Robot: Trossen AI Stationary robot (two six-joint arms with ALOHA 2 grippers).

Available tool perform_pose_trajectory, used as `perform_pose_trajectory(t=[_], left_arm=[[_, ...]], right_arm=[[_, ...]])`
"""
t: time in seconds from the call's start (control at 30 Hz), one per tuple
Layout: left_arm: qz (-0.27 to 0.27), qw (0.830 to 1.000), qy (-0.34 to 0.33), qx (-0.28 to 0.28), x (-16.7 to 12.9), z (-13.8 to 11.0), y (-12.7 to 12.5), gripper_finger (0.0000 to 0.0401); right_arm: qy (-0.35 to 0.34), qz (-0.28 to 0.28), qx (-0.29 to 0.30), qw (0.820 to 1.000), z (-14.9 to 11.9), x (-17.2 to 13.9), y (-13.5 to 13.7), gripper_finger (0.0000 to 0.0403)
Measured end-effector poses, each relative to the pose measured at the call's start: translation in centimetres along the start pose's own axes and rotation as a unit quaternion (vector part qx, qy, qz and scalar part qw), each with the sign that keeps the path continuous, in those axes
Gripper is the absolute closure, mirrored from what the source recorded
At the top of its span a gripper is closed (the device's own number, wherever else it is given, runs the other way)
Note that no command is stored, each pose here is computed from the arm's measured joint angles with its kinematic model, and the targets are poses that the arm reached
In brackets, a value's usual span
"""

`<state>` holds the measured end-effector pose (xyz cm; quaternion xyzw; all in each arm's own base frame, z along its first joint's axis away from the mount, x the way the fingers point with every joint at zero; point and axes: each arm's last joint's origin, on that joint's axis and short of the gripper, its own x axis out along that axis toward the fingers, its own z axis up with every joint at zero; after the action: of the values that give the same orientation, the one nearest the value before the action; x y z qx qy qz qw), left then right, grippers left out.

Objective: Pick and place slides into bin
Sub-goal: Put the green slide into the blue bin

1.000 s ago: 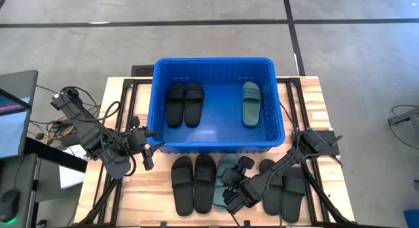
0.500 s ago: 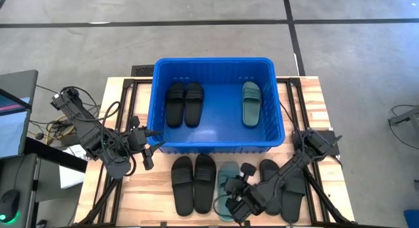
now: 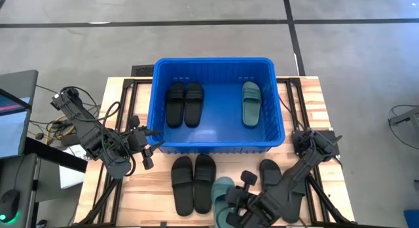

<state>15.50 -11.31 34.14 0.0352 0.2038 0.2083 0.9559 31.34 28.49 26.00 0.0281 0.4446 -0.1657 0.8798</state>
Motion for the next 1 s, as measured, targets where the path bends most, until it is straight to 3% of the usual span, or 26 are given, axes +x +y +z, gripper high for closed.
perform_pose_trajectory(t=[0.33,0.63,1.0], left_arm=[[0.012,1.0,0.003,0.014,0.4,0.1,0.3,0.023],[0.015,1.0,0.003,0.017,0.6,0.2,0.3,0.023],[-0.008,1.0,0.019,-0.014,0.6,0.1,0.2,0.023]], right_arm=[[-0.071,0.051,0.014,0.996,5.0,-5.1,-0.4,0.0402],[-0.14,0.077,-0.033,0.987,9.9,-8.6,-2.9,0.0402],[-0.151,0.032,-0.084,0.984,12.4,-11.2,-9.3,0.0402]])
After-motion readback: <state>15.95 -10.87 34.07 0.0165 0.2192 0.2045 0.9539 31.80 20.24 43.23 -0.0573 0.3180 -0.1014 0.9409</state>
